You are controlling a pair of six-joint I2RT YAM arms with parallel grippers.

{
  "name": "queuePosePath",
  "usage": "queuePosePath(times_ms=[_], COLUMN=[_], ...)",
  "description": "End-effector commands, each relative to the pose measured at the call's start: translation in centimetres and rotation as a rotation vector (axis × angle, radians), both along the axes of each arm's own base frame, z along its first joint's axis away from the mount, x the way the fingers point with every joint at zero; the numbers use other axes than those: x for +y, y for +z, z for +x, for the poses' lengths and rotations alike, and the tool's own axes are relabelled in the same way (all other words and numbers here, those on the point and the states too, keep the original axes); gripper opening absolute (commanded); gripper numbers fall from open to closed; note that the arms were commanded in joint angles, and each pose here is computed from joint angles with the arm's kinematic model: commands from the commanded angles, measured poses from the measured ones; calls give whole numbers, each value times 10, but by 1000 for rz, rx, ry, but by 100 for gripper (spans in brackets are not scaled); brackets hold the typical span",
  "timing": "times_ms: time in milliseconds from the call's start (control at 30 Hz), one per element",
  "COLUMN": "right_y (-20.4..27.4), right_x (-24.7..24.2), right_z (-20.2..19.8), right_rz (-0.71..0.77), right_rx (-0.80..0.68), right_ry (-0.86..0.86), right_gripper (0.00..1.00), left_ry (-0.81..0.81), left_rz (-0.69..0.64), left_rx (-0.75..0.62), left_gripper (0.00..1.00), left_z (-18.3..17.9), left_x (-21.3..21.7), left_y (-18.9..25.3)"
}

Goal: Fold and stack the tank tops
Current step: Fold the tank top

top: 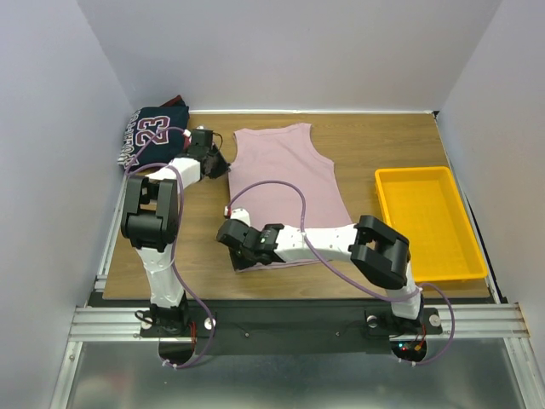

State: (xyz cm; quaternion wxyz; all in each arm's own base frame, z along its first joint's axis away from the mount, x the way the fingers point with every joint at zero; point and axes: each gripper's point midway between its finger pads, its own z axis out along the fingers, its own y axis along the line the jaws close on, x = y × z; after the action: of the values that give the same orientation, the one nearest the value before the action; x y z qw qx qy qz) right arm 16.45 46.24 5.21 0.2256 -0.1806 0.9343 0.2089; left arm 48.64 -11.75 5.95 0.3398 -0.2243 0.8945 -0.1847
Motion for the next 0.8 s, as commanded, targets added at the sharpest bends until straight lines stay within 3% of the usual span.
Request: queuePosePath(times_ms=[0, 333, 767], right_y=[19, 51, 57], right_x=[31, 31, -24], right_z=[-4, 11, 24], right_rz=[119, 197, 248], right_rx=[38, -7, -7], right_ry=[18, -34, -177], right_gripper=[0, 0, 0], left_ry=[12, 1, -68], left_rz=[36, 18, 7], left_rx=[-44, -79, -111], left_gripper=[0, 0, 0], left_z=[13, 18, 36], left_x=[5, 1, -53], left_y=[18, 36, 57])
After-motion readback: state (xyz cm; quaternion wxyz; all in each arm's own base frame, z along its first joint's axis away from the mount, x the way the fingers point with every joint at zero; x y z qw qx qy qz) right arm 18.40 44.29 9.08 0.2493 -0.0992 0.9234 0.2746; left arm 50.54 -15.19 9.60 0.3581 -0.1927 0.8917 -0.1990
